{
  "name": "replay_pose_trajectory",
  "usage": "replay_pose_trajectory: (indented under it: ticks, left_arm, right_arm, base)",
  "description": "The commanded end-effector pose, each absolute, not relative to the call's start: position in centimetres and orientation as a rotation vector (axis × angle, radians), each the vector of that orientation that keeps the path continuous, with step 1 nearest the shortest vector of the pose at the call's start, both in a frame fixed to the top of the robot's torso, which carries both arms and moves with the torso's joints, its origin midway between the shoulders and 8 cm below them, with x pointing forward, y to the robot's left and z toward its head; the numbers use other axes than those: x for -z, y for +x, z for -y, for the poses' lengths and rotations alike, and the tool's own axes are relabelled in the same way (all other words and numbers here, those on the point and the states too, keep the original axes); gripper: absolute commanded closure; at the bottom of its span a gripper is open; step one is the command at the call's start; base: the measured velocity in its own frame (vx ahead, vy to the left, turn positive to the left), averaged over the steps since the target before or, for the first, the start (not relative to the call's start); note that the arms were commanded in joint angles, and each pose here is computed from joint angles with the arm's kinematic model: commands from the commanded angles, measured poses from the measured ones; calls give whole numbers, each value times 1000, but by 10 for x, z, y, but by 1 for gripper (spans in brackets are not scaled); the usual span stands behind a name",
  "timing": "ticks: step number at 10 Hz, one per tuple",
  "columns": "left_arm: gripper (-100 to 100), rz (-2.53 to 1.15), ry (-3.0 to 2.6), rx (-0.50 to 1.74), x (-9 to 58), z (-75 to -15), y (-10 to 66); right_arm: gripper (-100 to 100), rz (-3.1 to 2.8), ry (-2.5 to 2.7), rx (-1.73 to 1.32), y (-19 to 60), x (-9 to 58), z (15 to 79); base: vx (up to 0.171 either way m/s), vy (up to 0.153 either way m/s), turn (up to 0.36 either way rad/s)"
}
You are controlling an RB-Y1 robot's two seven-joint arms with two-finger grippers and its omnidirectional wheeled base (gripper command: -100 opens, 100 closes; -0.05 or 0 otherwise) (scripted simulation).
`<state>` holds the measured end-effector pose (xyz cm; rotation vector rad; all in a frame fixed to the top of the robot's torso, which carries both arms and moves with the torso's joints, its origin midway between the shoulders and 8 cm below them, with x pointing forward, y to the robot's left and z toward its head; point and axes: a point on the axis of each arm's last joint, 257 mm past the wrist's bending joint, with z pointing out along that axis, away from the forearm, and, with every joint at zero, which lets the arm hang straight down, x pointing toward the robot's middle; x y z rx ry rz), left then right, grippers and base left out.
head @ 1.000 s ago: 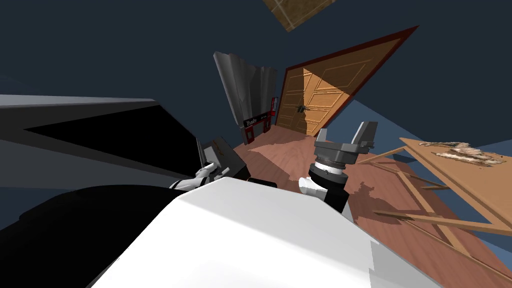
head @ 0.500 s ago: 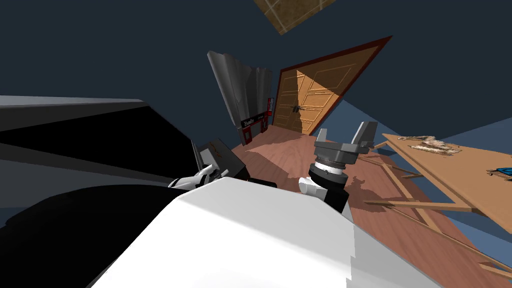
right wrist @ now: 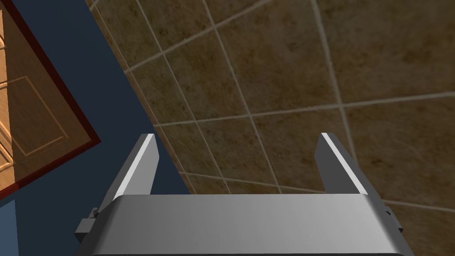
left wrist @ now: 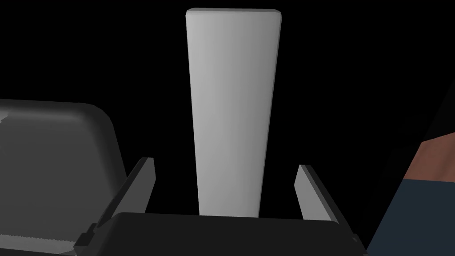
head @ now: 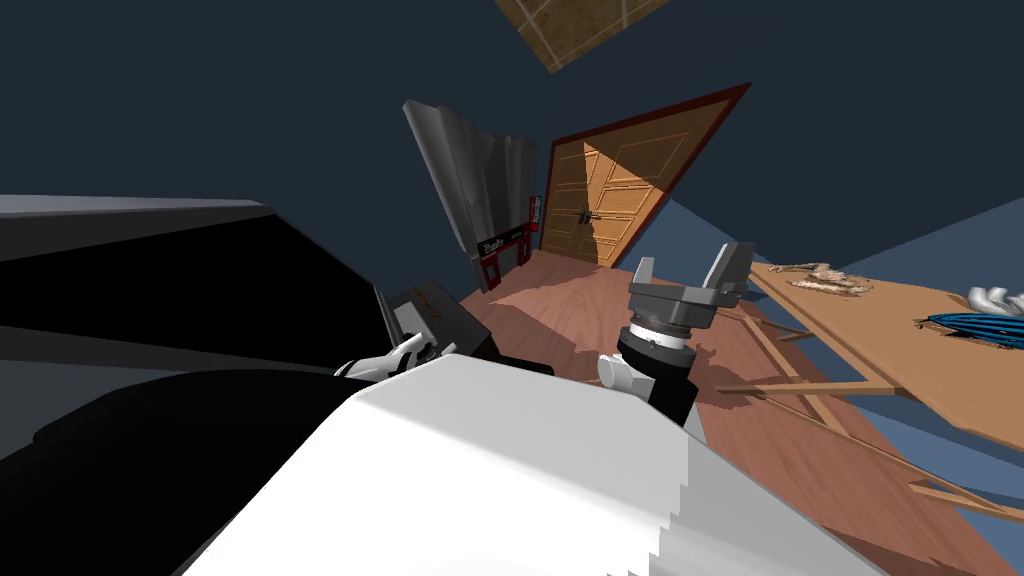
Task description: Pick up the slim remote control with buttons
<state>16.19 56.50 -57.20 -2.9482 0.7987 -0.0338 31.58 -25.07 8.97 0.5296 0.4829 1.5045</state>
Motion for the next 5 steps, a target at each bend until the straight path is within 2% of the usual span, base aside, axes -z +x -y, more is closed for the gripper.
replay_pose_trajectory:
  ticks: [1,3,5]
  left_arm:
    - [-100,-753,-3003,9,575,-557,149]
    - [-100,-704,-3060,-21,578,-547,133]
    - [-100,-704,-3057,-19,577,-548,135]
  right_arm:
    - [0,-483,530,-1504,316,-90,251]
    - [0,-483,530,-1505,316,-90,251]
    - [0,-483,530,-1504,316,-90,251]
  base:
    - [7,33,-133]
    - [17,69,-157]
    - [-4,13,-24]
